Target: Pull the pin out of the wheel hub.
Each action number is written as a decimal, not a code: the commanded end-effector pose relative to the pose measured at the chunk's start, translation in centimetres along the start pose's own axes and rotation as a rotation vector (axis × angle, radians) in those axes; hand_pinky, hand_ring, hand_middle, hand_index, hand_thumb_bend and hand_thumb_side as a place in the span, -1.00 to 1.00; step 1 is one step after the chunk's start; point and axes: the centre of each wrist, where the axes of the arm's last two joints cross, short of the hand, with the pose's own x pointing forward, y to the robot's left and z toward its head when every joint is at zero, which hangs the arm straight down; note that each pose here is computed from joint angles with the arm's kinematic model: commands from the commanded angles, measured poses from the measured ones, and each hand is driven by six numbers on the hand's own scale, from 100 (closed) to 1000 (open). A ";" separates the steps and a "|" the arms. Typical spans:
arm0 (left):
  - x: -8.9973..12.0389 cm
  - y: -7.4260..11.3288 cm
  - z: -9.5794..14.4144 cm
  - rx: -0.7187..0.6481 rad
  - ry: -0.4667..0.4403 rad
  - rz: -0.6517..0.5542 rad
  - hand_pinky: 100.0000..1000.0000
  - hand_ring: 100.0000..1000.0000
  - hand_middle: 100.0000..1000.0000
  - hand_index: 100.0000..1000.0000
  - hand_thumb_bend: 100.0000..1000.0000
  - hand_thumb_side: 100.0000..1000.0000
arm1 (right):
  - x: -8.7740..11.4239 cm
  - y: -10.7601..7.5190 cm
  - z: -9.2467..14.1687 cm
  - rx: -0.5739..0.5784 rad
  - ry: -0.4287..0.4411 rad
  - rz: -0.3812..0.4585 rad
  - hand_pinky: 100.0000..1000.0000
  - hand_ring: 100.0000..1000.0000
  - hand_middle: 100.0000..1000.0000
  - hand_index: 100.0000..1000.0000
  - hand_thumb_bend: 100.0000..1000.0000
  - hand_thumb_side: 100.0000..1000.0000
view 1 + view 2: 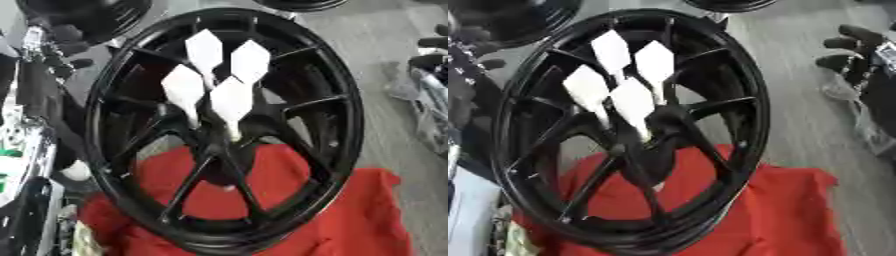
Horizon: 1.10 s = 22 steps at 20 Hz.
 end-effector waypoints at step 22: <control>1.5 0.4 -0.5 -0.010 -0.047 -0.018 0.33 0.44 0.31 0.35 -1.00 0.54 | 1.9 -0.6 -0.8 0.022 -0.054 0.032 0.87 0.34 0.34 0.67 -1.00 0.19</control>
